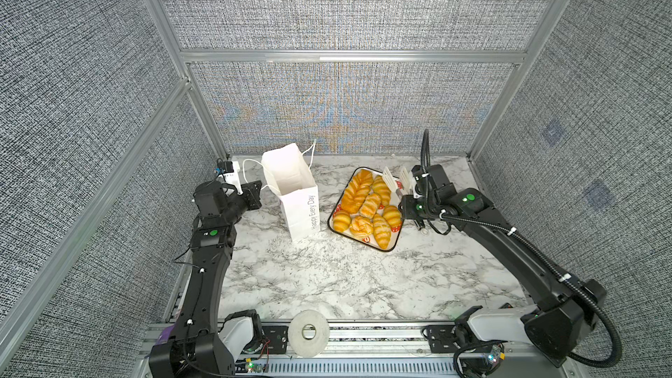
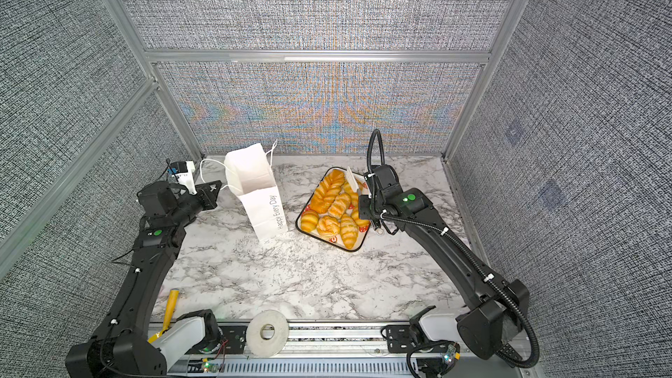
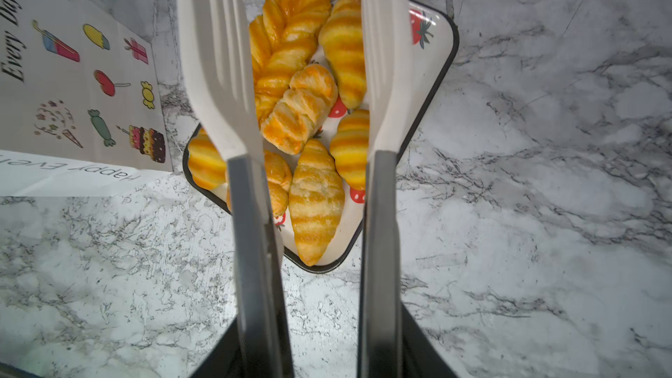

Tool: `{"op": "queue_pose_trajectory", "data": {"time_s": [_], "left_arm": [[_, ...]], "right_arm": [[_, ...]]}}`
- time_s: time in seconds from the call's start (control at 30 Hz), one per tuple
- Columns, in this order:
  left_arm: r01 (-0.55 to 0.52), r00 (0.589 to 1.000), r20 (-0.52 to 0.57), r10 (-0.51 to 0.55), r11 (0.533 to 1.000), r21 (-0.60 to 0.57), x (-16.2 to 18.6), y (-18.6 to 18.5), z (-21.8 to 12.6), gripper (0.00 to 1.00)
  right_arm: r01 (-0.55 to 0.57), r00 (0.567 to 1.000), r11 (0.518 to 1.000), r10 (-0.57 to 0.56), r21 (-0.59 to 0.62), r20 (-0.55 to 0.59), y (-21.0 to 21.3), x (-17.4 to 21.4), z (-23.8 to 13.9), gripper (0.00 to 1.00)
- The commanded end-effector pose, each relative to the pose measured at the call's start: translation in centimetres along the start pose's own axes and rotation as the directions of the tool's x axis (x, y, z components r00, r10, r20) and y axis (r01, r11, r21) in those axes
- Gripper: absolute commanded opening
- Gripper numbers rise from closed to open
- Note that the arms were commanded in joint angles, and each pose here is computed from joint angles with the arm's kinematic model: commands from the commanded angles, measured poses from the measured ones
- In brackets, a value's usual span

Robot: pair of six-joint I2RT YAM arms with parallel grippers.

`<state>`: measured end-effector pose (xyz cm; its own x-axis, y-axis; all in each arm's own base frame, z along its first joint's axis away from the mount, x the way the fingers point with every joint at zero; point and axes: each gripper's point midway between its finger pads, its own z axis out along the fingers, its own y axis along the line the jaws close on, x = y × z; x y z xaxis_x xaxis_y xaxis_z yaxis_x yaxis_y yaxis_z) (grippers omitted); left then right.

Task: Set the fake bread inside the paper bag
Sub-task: 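Swing the empty tongs with the right gripper back over the tray, then lower the tongs onto another yellow-striped roll and close them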

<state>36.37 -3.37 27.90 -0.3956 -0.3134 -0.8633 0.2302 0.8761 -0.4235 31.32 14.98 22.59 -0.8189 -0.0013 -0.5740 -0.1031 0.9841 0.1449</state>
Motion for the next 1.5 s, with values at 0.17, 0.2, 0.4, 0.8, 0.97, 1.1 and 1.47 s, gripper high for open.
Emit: {"op": "queue_pose_trajectory", "data": {"time_s": [0.17,0.2,0.4,0.8,0.97,1.1,1.47], "left_arm": [[0.0,1.0,0.004,0.0,1.0,0.026,-0.1,-0.4,0.1,0.0],[0.001,1.0,0.004,-0.001,1.0,0.028,-0.1,-0.4,0.1,0.0],[0.004,1.0,0.001,-0.004,1.0,0.027,0.1,-0.3,0.2,0.0],[0.009,1.0,-0.004,-0.009,1.0,0.026,0.2,-0.2,0.3,0.0],[0.007,1.0,0.0,-0.007,1.0,0.025,0.1,-0.3,0.2,0.0],[0.005,1.0,0.002,-0.005,1.0,0.026,0.1,-0.3,0.1,0.0],[0.007,1.0,-0.002,-0.007,1.0,0.023,0.2,-0.2,0.2,0.0]], "right_arm": [[-0.052,0.994,0.997,0.057,0.058,-0.094,-1.8,3.3,1.1,0.46],[-0.058,0.993,0.997,0.063,0.06,-0.098,-1.9,3.6,1.3,0.46],[-0.072,0.985,0.994,0.084,0.083,-0.148,-2.7,5.4,2.7,0.46],[-0.107,0.968,0.991,0.122,0.076,-0.217,-3.3,7.0,5.7,0.47],[-0.122,0.961,0.991,0.133,0.058,-0.242,-2.9,7.3,6.6,0.48],[-0.125,0.958,0.99,0.136,0.057,-0.254,-2.7,7.4,7.2,0.47],[-0.121,0.951,0.991,0.133,0.06,-0.279,-2.7,8.0,8.2,0.49]]}}
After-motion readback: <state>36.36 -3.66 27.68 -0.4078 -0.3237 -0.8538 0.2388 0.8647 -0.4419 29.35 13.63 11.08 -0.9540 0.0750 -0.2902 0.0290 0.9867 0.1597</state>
